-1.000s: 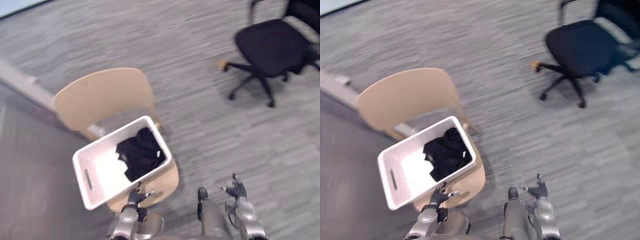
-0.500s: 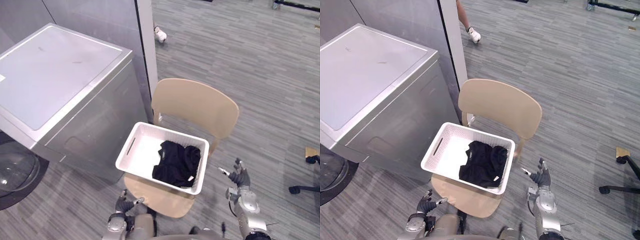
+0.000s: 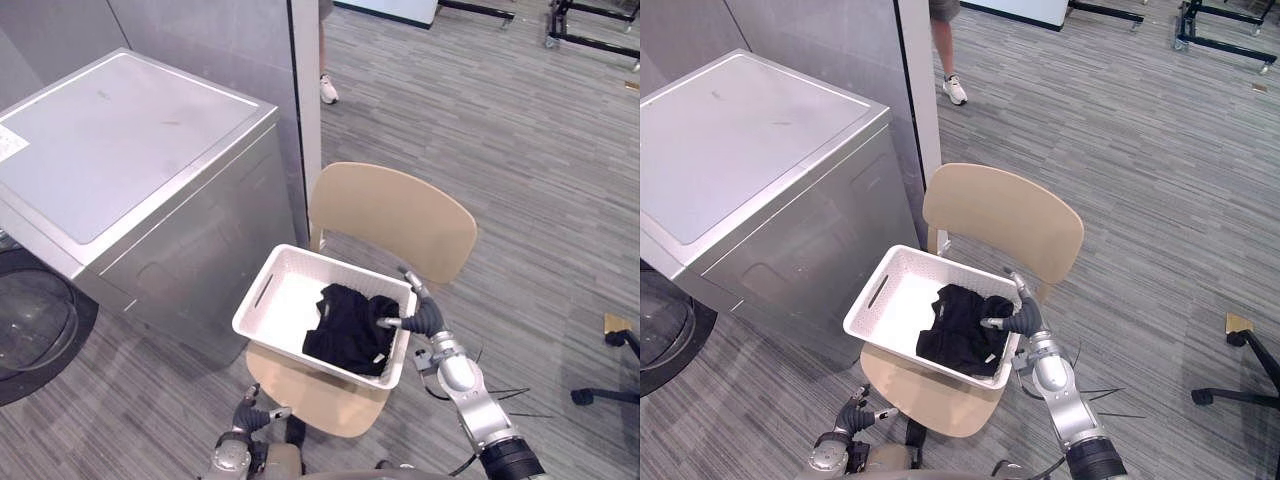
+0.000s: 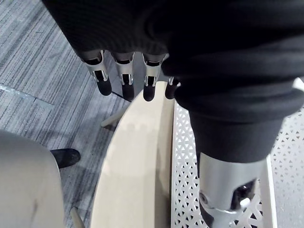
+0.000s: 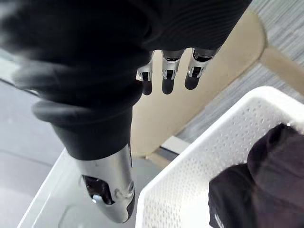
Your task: Pick up the laundry basket with both hands and put the clothes into the washing machine.
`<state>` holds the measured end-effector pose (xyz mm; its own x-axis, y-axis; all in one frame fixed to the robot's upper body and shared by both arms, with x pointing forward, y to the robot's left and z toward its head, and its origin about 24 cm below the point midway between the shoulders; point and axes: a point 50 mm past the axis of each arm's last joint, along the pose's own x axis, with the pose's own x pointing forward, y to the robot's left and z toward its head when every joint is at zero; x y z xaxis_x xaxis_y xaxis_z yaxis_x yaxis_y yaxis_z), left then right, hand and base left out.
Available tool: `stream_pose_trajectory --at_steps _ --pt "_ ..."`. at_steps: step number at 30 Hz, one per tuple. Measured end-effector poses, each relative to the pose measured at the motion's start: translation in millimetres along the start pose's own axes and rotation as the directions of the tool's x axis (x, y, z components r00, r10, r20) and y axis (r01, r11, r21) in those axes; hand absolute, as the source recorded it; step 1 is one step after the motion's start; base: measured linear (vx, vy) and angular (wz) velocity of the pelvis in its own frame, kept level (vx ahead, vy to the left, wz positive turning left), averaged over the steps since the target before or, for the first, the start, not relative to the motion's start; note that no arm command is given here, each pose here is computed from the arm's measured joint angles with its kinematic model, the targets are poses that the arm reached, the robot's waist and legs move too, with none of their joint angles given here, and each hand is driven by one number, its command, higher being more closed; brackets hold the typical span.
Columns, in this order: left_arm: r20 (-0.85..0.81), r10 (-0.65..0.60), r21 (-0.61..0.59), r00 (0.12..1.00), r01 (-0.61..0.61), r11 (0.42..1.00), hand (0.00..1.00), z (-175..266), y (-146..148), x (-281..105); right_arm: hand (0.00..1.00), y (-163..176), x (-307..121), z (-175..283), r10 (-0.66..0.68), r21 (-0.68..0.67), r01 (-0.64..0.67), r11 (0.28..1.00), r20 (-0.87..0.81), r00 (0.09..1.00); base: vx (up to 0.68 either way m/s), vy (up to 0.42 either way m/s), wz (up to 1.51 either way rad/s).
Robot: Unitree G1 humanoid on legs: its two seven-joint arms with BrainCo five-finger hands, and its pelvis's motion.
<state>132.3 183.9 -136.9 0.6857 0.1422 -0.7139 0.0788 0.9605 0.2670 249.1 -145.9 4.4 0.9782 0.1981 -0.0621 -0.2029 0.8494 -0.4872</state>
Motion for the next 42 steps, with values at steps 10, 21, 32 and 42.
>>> stream_pose_trajectory --at_steps 10,21,32,42 --pt "0.183 0.026 -0.004 0.983 -0.026 1.000 0.00 48.5 10.1 12.8 0.00 -27.9 72.6 14.6 0.095 -0.418 -0.089 0.904 -0.007 0.995 -0.05 0.026 0.31" --pt "0.310 0.087 -0.090 0.947 -0.062 0.994 0.00 100.5 14.6 24.1 1.00 -144.0 116.2 40.0 -0.277 -0.724 0.138 0.675 -0.075 0.958 -0.11 -0.027 0.15" --pt "0.399 0.114 -0.172 0.910 -0.048 0.984 0.00 135.6 9.6 25.3 1.00 -147.2 124.9 72.6 -0.285 -0.715 0.233 0.660 0.048 0.957 -0.06 -0.106 0.12" --pt "0.361 0.174 -0.250 0.916 -0.085 0.965 0.00 122.3 19.4 22.2 1.00 -132.9 93.4 115.1 -0.446 -0.112 0.494 0.862 0.295 0.845 -0.04 -0.071 -0.06"
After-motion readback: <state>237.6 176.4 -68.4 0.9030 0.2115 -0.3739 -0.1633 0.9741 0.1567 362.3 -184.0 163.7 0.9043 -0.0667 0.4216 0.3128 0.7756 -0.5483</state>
